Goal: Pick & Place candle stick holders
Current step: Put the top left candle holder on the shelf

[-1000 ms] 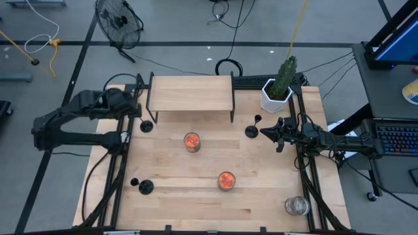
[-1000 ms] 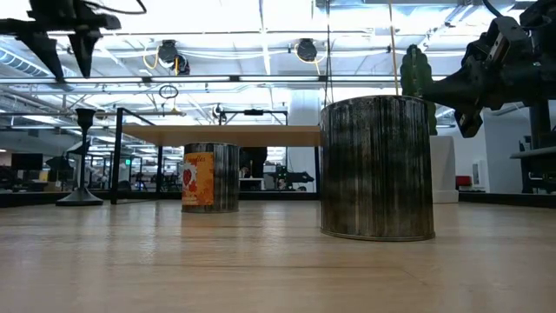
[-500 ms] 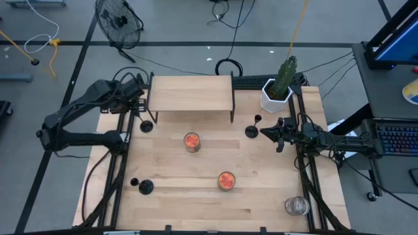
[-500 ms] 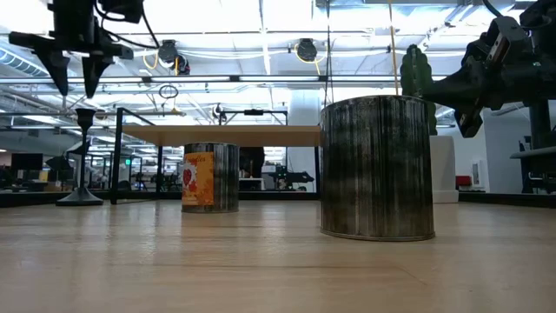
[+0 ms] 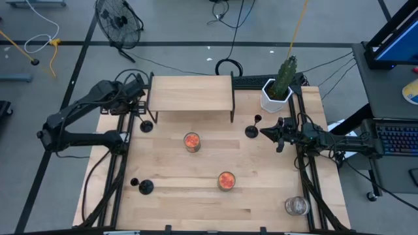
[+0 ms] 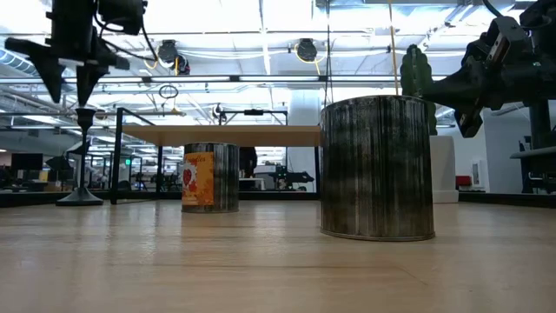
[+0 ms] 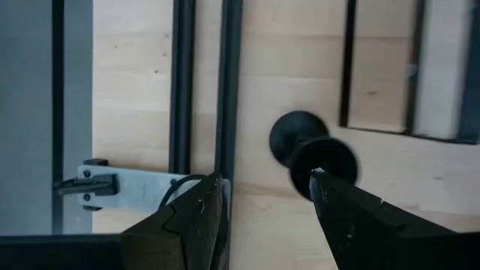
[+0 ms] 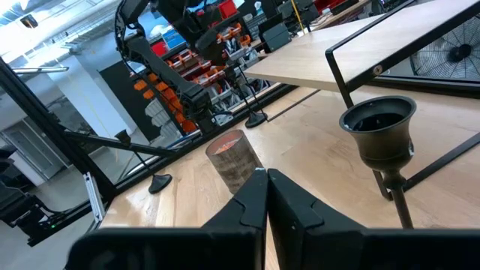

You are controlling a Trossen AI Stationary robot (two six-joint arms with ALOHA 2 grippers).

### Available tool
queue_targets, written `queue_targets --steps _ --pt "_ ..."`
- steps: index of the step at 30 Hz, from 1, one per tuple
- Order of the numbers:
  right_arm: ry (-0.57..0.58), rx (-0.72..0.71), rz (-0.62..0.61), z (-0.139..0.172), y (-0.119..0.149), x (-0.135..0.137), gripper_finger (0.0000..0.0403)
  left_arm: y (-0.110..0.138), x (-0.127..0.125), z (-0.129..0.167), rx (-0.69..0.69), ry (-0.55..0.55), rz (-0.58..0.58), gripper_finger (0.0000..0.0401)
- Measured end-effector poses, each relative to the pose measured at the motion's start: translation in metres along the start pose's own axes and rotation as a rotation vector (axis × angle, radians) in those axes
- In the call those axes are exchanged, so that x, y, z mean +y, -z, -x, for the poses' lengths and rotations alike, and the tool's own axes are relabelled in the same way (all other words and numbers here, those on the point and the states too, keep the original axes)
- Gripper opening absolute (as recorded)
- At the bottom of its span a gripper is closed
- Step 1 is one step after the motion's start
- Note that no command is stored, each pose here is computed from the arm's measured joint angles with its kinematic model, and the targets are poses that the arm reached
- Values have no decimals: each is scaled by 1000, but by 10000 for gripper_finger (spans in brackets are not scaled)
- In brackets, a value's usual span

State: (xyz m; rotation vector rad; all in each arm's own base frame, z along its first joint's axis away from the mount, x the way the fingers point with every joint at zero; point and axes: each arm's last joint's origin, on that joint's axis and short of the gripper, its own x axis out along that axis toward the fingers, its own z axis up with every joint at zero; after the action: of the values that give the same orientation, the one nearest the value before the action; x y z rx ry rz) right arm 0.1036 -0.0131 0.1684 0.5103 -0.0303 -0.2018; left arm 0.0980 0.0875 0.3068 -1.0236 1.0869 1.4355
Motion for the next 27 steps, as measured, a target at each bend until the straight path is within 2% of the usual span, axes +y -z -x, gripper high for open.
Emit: queue_targets --steps 27 --pt "0 0 0 0 0 0 4 -2 -4 -6 -33 15 -7 214"
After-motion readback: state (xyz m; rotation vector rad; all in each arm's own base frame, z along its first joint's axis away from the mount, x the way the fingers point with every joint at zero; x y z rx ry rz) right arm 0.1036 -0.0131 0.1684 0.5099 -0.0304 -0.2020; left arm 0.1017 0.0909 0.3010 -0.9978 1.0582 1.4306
